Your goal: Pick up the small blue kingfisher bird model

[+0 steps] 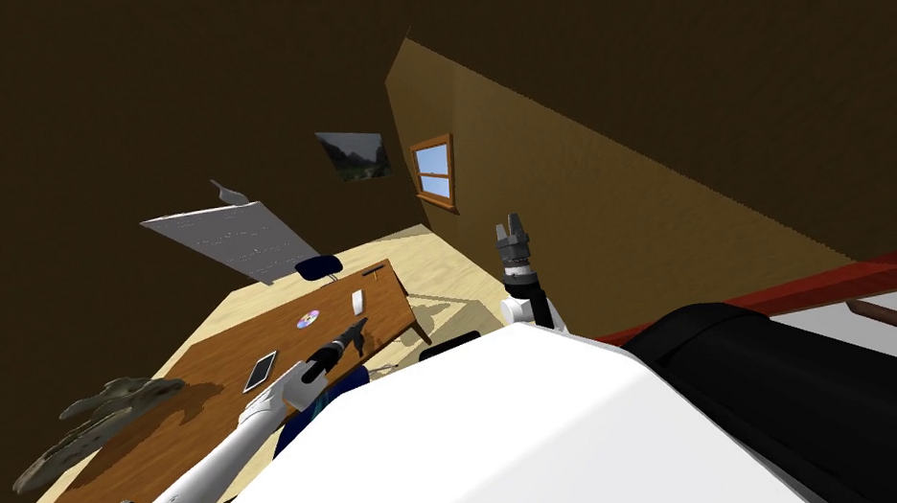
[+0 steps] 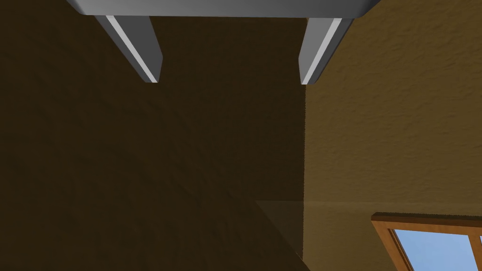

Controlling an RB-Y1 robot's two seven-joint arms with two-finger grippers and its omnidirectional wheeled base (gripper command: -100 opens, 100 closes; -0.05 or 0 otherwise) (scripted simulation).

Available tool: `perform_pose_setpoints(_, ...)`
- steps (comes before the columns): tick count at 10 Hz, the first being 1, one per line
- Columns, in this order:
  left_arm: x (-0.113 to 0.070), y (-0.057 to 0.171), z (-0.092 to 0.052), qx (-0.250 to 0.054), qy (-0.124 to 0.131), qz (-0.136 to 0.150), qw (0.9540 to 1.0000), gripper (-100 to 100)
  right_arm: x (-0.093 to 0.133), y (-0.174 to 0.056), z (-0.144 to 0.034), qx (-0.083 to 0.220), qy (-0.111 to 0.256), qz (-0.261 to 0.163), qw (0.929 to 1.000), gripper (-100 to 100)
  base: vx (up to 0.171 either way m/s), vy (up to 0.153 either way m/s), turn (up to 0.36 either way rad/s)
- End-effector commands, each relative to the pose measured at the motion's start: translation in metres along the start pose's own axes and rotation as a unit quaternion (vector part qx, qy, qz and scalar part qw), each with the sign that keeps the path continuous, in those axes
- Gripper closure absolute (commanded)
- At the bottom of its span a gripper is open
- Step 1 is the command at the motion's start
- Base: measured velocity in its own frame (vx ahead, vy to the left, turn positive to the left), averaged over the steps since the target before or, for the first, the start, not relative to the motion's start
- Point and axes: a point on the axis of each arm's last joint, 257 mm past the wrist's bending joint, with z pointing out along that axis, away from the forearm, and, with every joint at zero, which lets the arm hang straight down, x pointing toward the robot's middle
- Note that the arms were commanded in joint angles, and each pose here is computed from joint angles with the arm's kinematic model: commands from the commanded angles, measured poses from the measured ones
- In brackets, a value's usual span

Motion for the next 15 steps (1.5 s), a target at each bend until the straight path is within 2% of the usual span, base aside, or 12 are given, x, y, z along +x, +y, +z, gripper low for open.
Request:
perform_pose_setpoints(1, 0.006, 0.022, -0.003, -0.023, 0.011, 0.012, 0.9996, -100, 0.000, 0.000, 0.000, 0.000, 0.000, 0.000, 1.0000, 0, 0.007, -0.006, -0.049)
perform_pose_setpoints(2, 0.013, 0.044, -0.008, -0.047, 0.021, 0.023, 0.9984, -100, 0.000, 0.000, 0.000, 0.000, 0.000, 0.000, 1.0000, 0, 0.011, -0.015, -0.118)
perform_pose_setpoints(3, 0.013, 0.045, -0.008, -0.048, 0.022, 0.023, 0.9984, -100, 0.000, 0.000, 0.000, 0.000, 0.000, 0.000, 1.0000, 0, 0.009, -0.010, -0.032)
perform_pose_setpoints(4, 0.020, 0.060, -0.012, -0.064, 0.032, 0.033, 0.9969, -100, 0.000, 0.000, 0.000, 0.000, 0.000, 0.000, 1.0000, 0, 0.014, -0.017, -0.053)
perform_pose_setpoints(5, 0.020, 0.062, -0.013, -0.067, 0.032, 0.033, 0.9967, -100, 0.000, 0.000, 0.000, 0.000, 0.000, 0.000, 1.0000, 0, 0.012, -0.016, -0.031)
perform_pose_setpoints(8, 0.041, 0.101, -0.027, -0.110, 0.060, 0.058, 0.9904, -100, 0.000, 0.000, 0.000, 0.000, 0.000, 0.000, 1.0000, 0, 0.016, -0.031, -0.078)
perform_pose_setpoints(9, 0.054, 0.117, -0.034, -0.127, 0.075, 0.069, 0.9867, -100, 0.000, 0.000, 0.000, 0.000, 0.000, 0.000, 1.0000, 0, 0.034, -0.058, -0.118)
perform_pose_setpoints(10, 0.054, 0.117, -0.034, -0.127, 0.075, 0.069, 0.9867, -100, 0.000, 0.000, 0.000, 0.000, 0.000, 0.000, 1.0000, 0, 0.025, -0.047, -0.032)
perform_pose_setpoints(12, 0.066, 0.127, -0.040, -0.137, 0.088, 0.076, 0.9837, -100, 0.000, 0.000, 0.000, 0.000, 0.000, 0.000, 1.0000, 0, 0.011, -0.029, -0.035)
perform_pose_setpoints(13, 0.063, 0.122, -0.038, -0.134, 0.084, 0.074, 0.9847, -100, 0.000, 0.000, 0.000, 0.000, 0.000, 0.000, 1.0000, 0, 0.003, -0.011, -0.007)
perform_pose_setpoints(14, 0.064, 0.123, -0.038, -0.134, 0.084, 0.074, 0.9845, 0, 0.000, 0.000, 0.000, 0.000, 0.000, 0.000, 1.0000, 0, 0.000, 0.000, 0.000)
perform_pose_setpoints(15, 0.069, 0.128, -0.043, -0.136, 0.083, 0.070, 0.9847, -100, 0.000, 0.000, 0.000, 0.000, 0.000, 0.000, 1.0000, 0, 0.018, -0.003, -0.076)
